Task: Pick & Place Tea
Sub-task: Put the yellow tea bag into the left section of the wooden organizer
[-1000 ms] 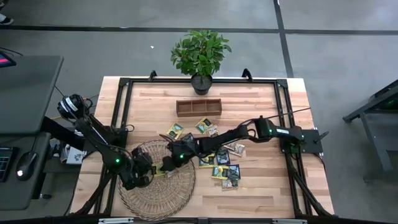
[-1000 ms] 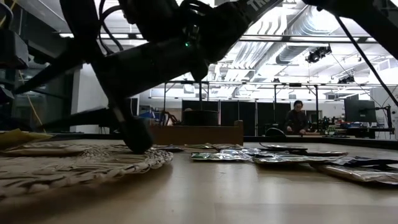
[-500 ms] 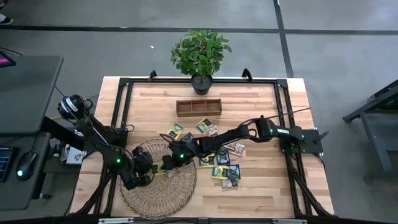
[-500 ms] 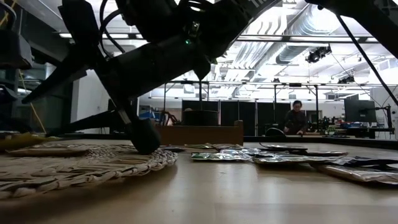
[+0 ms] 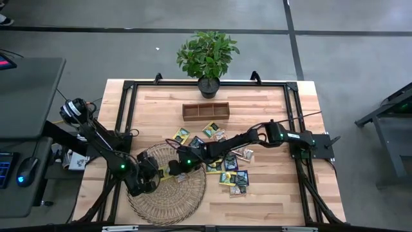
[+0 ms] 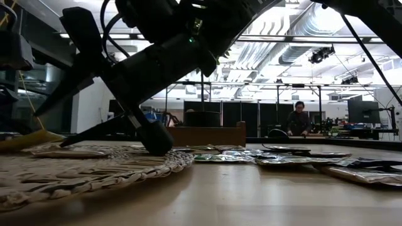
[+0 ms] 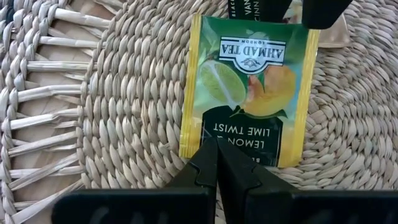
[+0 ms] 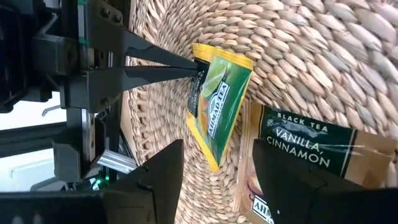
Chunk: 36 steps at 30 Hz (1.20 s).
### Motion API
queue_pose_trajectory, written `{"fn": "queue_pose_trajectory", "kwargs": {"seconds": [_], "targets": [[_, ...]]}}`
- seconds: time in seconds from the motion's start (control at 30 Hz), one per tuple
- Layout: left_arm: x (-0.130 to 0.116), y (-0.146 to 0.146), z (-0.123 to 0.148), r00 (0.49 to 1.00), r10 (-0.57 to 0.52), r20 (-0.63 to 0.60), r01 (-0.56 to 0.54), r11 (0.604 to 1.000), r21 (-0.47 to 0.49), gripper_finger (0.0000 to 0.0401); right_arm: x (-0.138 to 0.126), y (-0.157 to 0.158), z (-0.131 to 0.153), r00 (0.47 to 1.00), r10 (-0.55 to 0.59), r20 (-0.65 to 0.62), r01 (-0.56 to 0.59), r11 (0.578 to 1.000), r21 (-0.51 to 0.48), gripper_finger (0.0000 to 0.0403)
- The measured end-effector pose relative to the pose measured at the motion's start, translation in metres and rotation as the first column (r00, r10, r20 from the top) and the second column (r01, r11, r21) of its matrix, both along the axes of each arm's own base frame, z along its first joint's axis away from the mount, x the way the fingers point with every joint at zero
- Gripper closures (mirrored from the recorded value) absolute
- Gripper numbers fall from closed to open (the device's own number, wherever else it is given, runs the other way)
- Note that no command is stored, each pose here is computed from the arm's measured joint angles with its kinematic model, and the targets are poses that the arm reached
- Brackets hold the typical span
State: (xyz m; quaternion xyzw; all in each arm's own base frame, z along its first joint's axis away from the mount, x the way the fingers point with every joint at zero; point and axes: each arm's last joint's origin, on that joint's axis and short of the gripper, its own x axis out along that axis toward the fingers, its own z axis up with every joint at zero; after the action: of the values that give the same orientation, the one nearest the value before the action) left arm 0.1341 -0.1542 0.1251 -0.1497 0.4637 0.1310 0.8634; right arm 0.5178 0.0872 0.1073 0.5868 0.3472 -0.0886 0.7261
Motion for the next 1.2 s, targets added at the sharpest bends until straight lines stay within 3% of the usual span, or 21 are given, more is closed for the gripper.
{"fn": "queue_pose_trajectory", "kwargs": {"seconds": [0.2, 0.6, 1.2], "targets": [[0.0004, -0.0003, 0.0002, 1.000, 0.001, 0.007, -0.001, 1.000, -0.002, 0.0401, 0.0000, -0.0004, -0.0007, 1.000, -0.010, -0.001, 0.010, 1.000, -0.002, 0.0220], [0.0007, -0.0005, 0.0004, 1.000, 0.003, 0.013, -0.003, 1.000, -0.003, 0.0400, 0.0024, -0.0011, 0.0017, 0.999, -0.020, 0.045, 0.021, 1.000, -0.020, 0.0268], [0.0008, -0.0007, 0.0006, 1.000, 0.003, 0.016, -0.002, 1.000, -0.002, 0.0400, 0.0040, -0.0014, 0.0013, 0.997, -0.003, 0.080, 0.008, 0.998, -0.063, 0.0236]]}}
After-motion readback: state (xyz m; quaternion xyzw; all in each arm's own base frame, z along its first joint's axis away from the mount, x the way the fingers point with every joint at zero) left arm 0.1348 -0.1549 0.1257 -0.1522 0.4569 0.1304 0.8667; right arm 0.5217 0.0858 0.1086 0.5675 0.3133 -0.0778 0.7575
